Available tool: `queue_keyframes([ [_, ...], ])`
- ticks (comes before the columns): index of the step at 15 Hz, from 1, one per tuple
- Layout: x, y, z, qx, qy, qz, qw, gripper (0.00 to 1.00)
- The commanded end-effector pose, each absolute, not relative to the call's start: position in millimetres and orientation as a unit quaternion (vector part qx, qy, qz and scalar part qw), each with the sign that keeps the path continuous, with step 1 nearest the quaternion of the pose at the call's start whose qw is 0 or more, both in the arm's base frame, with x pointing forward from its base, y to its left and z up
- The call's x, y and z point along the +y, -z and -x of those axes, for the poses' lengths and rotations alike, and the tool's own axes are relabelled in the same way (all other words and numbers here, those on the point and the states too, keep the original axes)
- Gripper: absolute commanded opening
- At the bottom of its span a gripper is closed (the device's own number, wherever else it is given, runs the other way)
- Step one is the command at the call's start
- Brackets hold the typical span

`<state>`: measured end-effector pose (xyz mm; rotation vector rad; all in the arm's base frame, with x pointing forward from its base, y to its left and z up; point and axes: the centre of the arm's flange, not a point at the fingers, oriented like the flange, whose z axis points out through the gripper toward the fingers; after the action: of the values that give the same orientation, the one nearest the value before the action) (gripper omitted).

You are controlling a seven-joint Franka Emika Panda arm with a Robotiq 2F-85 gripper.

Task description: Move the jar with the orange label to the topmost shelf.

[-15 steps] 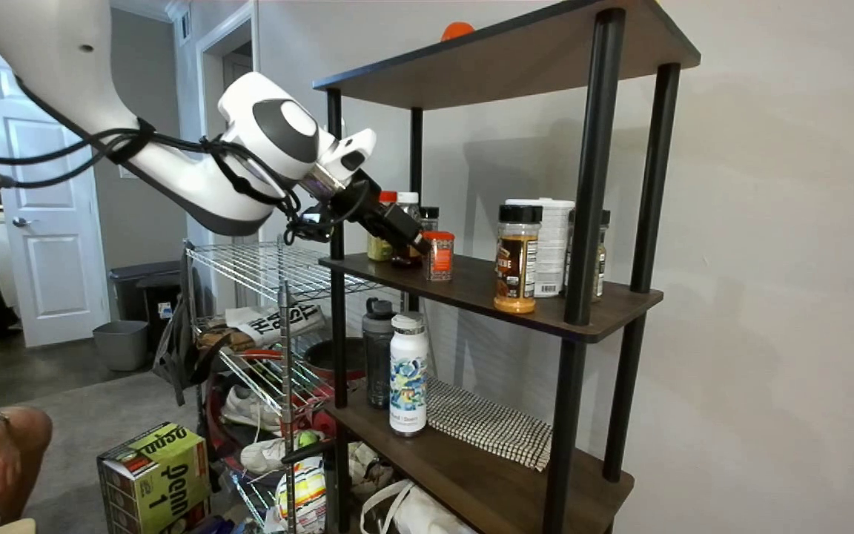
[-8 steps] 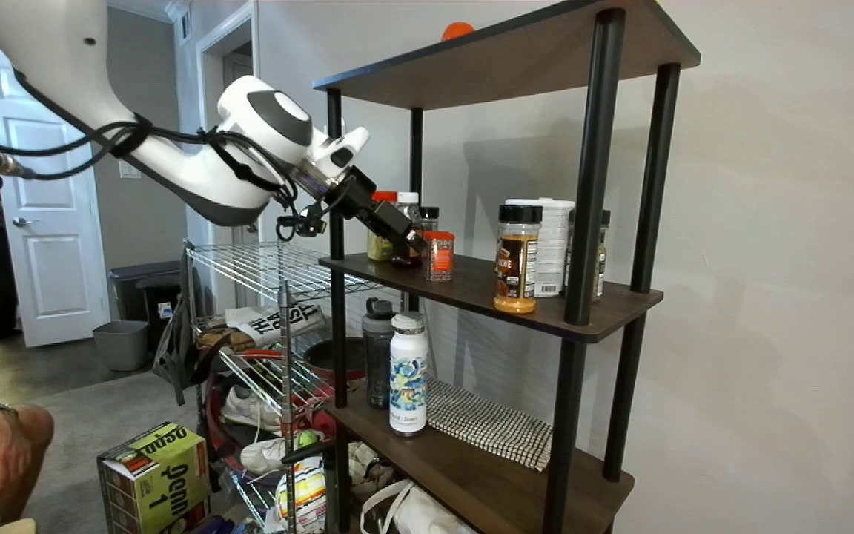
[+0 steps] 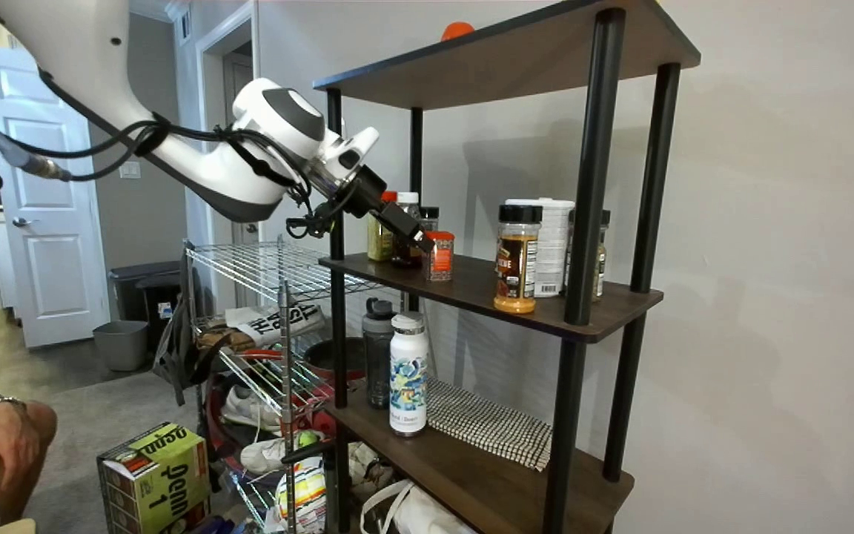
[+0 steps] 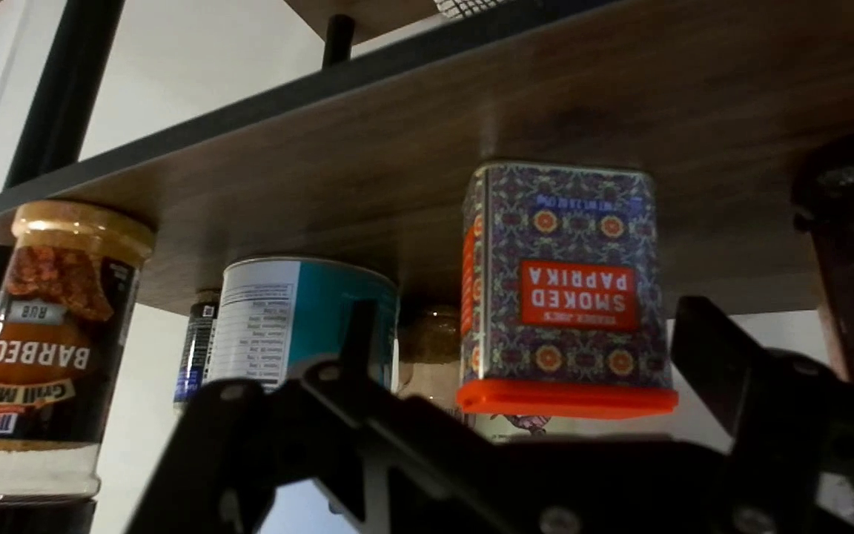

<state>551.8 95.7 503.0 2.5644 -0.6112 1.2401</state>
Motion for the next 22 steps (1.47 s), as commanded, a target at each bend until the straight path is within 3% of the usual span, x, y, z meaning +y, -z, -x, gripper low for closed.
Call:
queue_keyframes([
  [1, 104.4, -497.9, -572.6, -0.220, -0.427, -0.871, 0.105, 1.00],
  [10, 102.4, -496.8, -591.2, -0.223, -0.432, -0.864, 0.131, 0.99],
  [11, 101.7, -495.9, -591.8, -0.221, -0.433, -0.864, 0.131, 0.75],
  [12, 101.2, -495.6, -592.0, -0.221, -0.433, -0.864, 0.129, 0.74],
  [16, 103.0, -495.1, -591.6, -0.222, -0.433, -0.865, 0.127, 0.48],
  [22, 98.7, -498.8, -581.5, -0.225, -0.431, -0.864, 0.129, 0.48],
])
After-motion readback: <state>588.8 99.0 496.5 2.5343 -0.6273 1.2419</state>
